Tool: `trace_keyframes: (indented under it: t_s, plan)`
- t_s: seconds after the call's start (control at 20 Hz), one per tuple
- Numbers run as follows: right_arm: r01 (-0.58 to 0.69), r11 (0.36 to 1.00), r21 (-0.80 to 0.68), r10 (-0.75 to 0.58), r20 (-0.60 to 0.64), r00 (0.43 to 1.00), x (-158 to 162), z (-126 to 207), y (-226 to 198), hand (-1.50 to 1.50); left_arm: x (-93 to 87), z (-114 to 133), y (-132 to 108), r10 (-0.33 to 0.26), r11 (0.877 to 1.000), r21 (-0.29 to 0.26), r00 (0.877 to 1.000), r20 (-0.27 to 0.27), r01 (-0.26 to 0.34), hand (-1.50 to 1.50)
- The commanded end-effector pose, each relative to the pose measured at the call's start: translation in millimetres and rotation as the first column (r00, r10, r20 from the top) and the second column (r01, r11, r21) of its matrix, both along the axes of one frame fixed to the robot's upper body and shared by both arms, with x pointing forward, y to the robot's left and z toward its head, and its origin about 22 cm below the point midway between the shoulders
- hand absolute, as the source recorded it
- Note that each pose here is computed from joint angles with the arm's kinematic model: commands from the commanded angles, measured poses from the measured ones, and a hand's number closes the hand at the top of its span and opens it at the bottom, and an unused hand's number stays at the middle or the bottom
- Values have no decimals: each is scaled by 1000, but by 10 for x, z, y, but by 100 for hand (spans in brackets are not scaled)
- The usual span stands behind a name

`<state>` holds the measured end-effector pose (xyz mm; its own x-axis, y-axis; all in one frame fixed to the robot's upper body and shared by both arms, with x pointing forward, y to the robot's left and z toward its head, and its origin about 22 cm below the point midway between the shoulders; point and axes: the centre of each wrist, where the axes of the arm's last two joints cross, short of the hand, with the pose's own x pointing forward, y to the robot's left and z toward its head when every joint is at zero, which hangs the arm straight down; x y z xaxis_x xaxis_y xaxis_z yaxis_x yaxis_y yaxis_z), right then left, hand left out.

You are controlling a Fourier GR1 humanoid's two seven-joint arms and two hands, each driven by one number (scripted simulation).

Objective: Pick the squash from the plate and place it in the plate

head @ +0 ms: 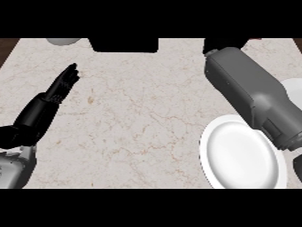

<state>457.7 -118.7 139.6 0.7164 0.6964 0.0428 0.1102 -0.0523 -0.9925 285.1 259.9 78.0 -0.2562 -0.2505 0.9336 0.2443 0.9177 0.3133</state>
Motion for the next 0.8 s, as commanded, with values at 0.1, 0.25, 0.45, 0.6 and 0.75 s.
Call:
trace_keyframes:
  t_s: [0.1, 0.25, 0.45, 0.6, 0.75]
  plan:
    - [284, 959, -7, -280, 137, 950, 100, 140, -77, 150, -58, -27, 8, 8, 1000, -13, 1000, -11, -8, 0]
    - [333, 943, 9, -330, 169, 929, 150, 152, -372, 150, -122, -125, 113, 27, 1000, -9, 1000, -11, -27, 0]
    - [340, 940, 43, -341, 201, 918, 146, 39, -595, 150, -204, -41, 109, 24, 1000, 3, 1000, -9, -24, 0]
    - [356, 933, 56, -358, 248, 900, 154, 90, -971, 150, -205, -31, 152, 28, 1000, -8, 1000, -6, -28, 0]
    - [328, 943, 65, -331, 312, 891, 123, 23, -1085, 150, -146, -91, 167, 58, 998, 5, 998, -8, -58, 0]
